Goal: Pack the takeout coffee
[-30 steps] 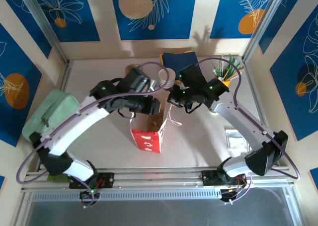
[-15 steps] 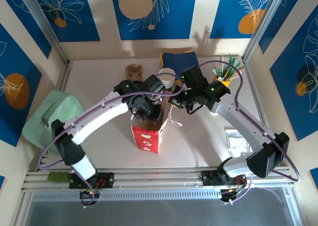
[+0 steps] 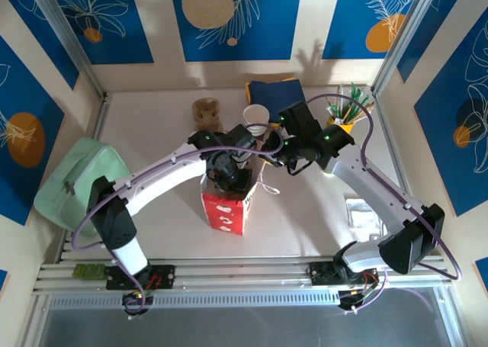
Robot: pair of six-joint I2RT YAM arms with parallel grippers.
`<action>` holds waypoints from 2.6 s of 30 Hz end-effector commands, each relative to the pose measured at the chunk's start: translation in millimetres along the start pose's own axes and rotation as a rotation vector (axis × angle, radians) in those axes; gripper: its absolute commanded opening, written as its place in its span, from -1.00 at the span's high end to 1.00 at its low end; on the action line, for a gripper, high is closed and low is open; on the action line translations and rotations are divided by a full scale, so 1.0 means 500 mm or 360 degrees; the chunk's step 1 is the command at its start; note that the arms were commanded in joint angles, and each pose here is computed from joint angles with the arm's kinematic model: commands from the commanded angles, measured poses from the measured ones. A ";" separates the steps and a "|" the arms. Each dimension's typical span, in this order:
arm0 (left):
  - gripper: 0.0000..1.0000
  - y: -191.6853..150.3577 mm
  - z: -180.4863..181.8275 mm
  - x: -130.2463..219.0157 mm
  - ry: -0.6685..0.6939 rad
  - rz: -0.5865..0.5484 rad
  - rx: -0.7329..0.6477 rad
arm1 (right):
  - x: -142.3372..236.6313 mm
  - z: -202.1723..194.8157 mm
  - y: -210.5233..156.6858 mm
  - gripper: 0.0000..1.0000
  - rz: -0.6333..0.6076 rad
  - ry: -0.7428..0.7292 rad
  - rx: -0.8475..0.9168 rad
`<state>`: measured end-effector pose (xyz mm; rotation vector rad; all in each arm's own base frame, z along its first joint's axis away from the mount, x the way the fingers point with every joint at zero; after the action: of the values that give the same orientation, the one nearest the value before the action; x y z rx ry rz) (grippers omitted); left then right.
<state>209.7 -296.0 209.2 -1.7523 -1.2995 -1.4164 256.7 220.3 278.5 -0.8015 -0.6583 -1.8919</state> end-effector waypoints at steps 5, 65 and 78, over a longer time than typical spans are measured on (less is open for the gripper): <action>0.75 0.009 0.024 -0.040 -0.0033 0.0043 0.0029 | 0.004 -0.008 -0.011 1.00 0.0054 0.0008 -0.0024; 0.86 -0.036 0.054 -0.190 -0.0043 0.0270 0.0041 | 0.035 0.019 -0.012 1.00 0.0008 0.0022 0.0051; 0.85 -0.055 0.059 -0.192 -0.0025 0.0321 0.0060 | 0.055 0.045 -0.013 1.00 -0.0037 0.0052 0.0122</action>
<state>213.2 -305.2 123.9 -1.8367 -1.2221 -1.3248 248.2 218.9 285.7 -0.8252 -0.7064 -1.8683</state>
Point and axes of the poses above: each hand's point on the last joint's axis, 136 mm out from that joint toward the fingers, its own x axis back along the fingers, its own z axis along the line the jaws close on, y = z × x, the point moved 4 cm from there along x, back along the fingers, and after that the axes turned 5 degrees about -x, right-handed, at the moved point
